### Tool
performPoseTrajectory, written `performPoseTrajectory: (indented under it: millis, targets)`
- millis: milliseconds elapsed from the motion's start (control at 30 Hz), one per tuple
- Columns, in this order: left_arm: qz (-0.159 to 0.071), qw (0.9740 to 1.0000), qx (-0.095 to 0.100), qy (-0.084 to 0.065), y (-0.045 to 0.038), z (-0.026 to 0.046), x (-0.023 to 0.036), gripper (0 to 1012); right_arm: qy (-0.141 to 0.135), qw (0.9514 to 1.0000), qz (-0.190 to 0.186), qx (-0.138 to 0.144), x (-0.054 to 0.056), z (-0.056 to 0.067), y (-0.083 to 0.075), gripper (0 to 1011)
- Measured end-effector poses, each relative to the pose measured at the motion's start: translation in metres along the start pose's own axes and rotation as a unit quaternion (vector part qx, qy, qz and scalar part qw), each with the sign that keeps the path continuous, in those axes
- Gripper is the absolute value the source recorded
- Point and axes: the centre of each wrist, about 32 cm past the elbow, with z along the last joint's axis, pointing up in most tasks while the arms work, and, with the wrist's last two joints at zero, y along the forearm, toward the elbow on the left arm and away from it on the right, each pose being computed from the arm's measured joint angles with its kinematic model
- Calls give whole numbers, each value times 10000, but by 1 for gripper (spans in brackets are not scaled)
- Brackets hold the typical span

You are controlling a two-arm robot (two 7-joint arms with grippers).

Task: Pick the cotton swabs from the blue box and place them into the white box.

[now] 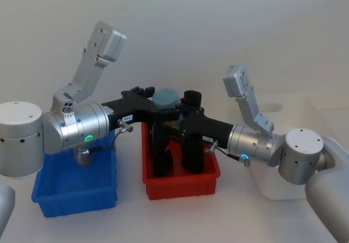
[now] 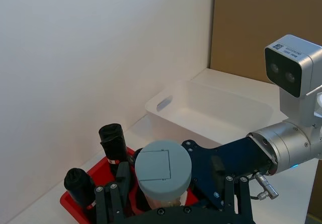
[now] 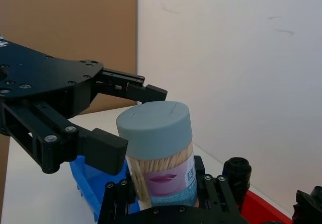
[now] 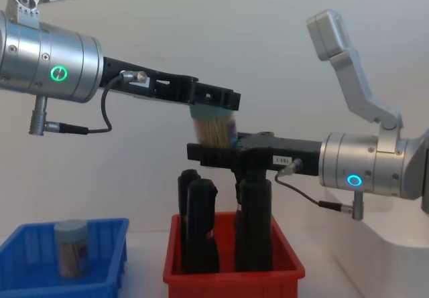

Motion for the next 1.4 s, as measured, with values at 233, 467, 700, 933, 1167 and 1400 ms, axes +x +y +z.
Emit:
performPoseTrajectory:
  millis: [233,467,700,933,1167,1400]
  targets:
    - [1,10000,0,0,0,0,0,1004,44,9998,-172,19,3,-33,-74,648]
    - [3,10000,0,0,0,0,0,1004,114,9987,-486,60,-2,-78,-212,648]
    - [4,10000,1,-1,0,0,0,1004,164,9952,-947,159,-30,-123,-428,647]
    - [4,10000,1,-1,0,0,0,1004,179,9889,-1447,277,-75,-150,-665,648]
    - [4,10000,1,-1,0,0,0,1004,176,9793,-1982,383,-127,-165,-906,648]
    - [3,10000,1,0,0,0,0,1004,168,9668,-2510,449,-180,-182,-1136,648]
